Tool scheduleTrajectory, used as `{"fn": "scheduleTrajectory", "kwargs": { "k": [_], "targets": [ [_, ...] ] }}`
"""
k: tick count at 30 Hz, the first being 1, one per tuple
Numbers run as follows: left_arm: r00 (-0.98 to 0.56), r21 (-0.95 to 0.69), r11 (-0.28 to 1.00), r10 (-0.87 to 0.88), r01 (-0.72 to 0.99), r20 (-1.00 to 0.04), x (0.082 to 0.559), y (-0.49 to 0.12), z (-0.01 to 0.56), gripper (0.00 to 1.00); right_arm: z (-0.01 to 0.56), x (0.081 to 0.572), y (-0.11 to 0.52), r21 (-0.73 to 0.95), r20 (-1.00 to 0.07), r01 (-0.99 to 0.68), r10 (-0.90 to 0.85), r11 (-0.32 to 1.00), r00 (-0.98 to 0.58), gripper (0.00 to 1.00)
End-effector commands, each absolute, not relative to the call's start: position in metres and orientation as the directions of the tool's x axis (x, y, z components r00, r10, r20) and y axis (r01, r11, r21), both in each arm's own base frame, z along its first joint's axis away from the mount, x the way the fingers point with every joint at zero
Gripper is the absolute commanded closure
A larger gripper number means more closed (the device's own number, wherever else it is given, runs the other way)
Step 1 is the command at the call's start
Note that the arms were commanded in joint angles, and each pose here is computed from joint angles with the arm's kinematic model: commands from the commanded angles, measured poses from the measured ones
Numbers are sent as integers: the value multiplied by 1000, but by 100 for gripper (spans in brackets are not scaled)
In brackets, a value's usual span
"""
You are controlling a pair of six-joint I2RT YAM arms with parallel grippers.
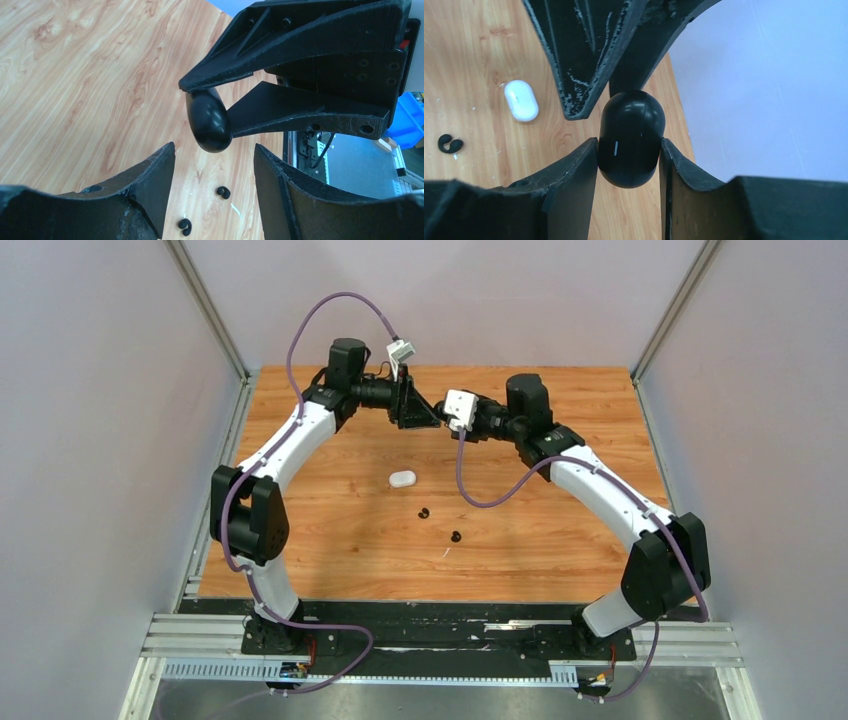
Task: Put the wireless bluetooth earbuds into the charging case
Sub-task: Pass from the right arm to the left
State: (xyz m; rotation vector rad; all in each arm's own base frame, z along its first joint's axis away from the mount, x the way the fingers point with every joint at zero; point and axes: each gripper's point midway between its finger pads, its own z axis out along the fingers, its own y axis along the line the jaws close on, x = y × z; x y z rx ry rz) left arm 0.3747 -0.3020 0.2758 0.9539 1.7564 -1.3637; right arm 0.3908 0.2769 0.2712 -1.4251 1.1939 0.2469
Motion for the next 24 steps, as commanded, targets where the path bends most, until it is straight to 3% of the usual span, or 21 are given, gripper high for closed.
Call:
{"fn": "scheduleTrajectory", "kwargs": {
  "k": [1,24],
  "targets": [
    [-422,-405,145,119,903,-899,374,-303,292,36,307,403,286,-668,-718,-694,-476,269,508,84],
    [-437,-424,133,91,896,-895,382,-309,295,55,306,393,301,-683,-706,-687,-465,248,534,85]
  ]
}}
